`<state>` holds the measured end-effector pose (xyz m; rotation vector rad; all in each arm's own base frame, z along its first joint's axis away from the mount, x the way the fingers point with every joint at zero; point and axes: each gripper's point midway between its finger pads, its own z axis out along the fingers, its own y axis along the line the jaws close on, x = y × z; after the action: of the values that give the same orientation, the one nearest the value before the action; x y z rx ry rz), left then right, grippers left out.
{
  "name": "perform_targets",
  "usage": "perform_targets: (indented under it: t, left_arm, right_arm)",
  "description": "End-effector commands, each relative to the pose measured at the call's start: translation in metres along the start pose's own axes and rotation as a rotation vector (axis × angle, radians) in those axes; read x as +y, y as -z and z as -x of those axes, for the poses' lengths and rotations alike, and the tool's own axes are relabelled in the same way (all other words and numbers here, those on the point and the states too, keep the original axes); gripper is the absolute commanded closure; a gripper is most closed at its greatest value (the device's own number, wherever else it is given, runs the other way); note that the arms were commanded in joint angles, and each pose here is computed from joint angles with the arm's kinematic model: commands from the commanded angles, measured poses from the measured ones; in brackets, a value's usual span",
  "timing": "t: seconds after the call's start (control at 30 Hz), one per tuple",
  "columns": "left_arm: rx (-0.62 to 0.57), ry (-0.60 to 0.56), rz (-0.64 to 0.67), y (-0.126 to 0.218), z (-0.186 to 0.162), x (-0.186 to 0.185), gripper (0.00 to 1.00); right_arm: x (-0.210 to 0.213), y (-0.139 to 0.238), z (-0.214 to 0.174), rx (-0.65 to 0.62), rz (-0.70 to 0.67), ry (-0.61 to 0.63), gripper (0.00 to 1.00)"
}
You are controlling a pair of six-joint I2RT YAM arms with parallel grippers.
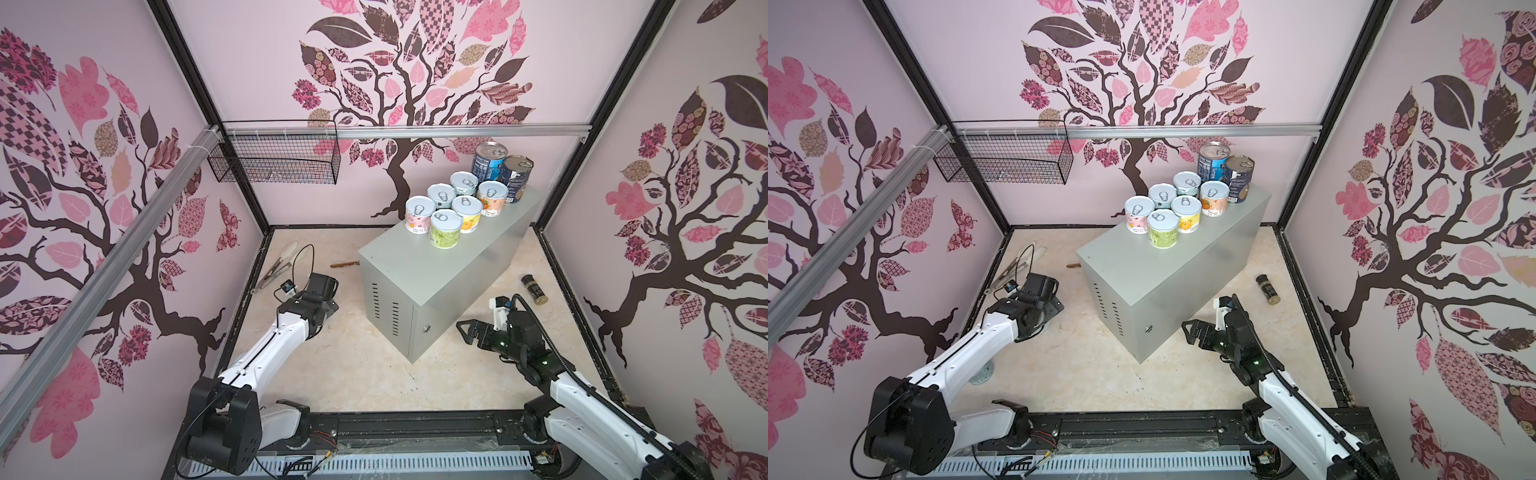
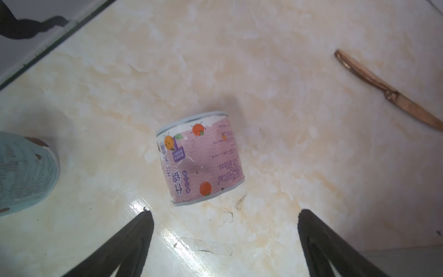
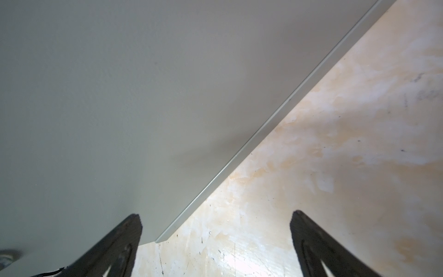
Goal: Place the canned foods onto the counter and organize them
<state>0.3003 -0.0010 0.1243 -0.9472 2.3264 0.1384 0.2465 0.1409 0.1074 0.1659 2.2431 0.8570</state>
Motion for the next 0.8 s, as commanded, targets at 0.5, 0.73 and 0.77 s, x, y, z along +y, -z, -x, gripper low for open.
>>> perform_targets:
  t: [0.5,0.73,0.77]
  left_arm:
    - [0.171,-0.137,0.174,-0.053,0.012,-0.008,0.02]
    - [0.225,-0.166,0.174,-0.078,0.003,-0.025,0.03]
    - [0.230,-0.171,0.181,-0.081,0.002,-0.026,0.03]
  right_arm:
    - [0.005,0.000,0.000,-0.002,0.024,0.019,0.00]
    - [0.004,0.001,-0.001,-0.002,0.020,0.020,0.00]
    - [0.004,0.001,-0.001,-0.002,0.020,0.020,0.00]
